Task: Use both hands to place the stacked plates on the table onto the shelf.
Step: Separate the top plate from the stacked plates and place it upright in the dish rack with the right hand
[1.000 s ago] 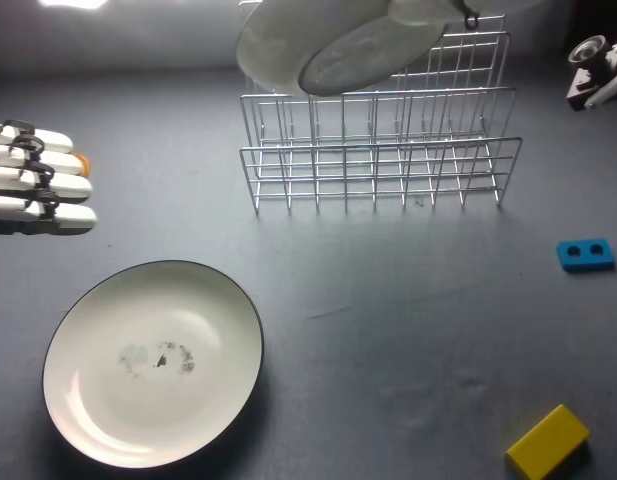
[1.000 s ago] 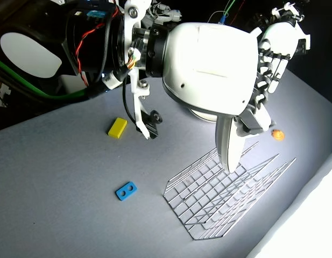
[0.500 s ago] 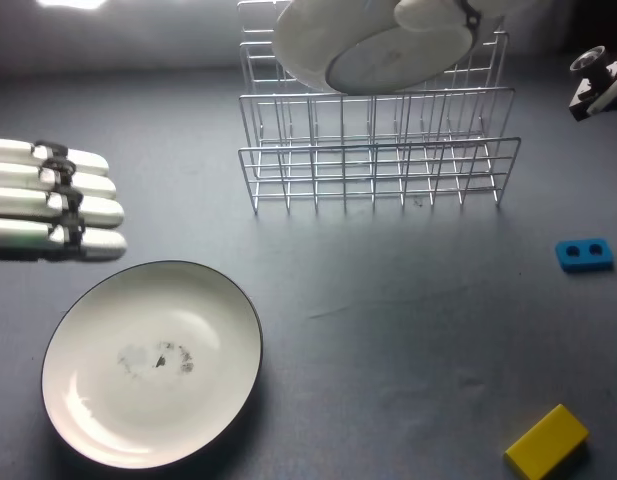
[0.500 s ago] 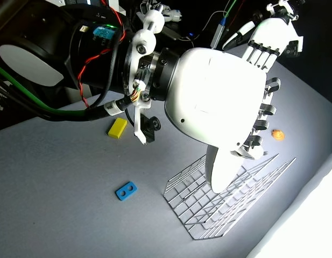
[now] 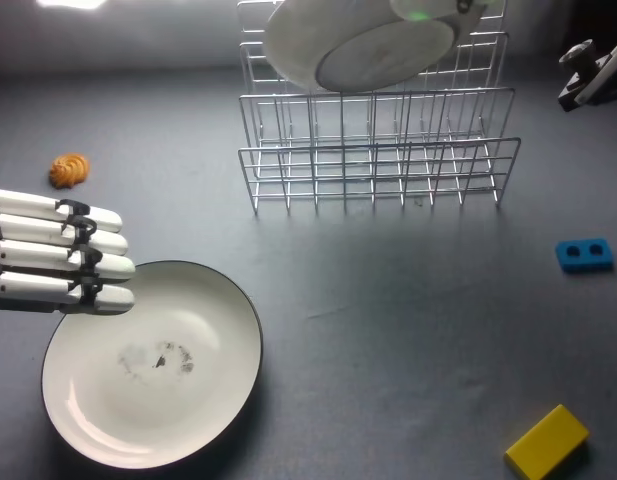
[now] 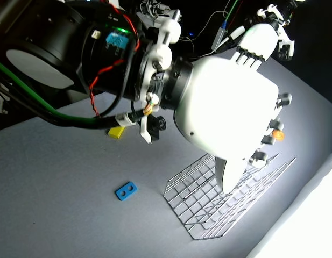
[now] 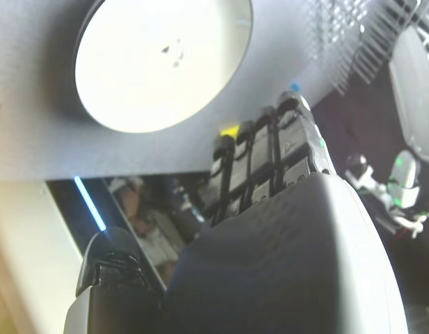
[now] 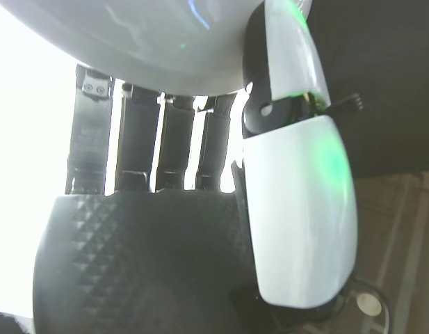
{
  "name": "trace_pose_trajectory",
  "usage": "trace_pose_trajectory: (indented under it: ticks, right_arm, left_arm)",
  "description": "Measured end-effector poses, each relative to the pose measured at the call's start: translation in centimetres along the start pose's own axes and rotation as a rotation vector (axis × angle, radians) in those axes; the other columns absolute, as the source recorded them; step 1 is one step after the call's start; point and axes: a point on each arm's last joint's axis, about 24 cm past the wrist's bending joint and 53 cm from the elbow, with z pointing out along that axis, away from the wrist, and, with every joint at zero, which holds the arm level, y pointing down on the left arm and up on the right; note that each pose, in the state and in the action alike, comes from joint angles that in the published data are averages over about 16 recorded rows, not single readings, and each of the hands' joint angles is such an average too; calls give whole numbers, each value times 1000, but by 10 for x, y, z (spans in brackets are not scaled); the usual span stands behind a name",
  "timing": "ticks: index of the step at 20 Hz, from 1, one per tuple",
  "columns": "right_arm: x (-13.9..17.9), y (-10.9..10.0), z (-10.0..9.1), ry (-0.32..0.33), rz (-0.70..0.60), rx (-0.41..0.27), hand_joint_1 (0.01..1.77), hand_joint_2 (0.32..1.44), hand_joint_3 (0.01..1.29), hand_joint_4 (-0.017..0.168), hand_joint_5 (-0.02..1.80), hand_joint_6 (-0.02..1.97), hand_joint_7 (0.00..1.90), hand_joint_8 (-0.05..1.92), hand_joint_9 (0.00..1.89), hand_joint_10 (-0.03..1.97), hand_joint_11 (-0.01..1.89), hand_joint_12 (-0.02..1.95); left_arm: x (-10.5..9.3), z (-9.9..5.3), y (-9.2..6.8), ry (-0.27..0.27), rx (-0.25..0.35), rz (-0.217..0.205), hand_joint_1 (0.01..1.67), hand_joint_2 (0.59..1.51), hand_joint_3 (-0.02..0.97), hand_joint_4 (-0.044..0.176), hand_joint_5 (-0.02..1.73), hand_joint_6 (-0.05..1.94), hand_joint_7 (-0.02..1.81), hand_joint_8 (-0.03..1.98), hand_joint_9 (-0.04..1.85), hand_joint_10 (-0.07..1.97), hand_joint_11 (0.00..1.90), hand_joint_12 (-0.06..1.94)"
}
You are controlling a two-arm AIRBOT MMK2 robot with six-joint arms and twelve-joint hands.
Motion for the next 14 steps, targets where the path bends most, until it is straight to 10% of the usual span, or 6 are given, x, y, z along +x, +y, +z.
trace_pose_trajectory:
  ticks: [14]
  right_arm:
    - [-5, -57, 25, 3, 90, 136, 1219, 1016, 11, 24, 968, 864, 1070, 849, 1225, -5, 770, 968]
  left_arm:
    - [25, 14, 17, 58, -83, -38, 17, 1144, 7, 0, 74, 14, 43, 4, 18, 13, 17, 9]
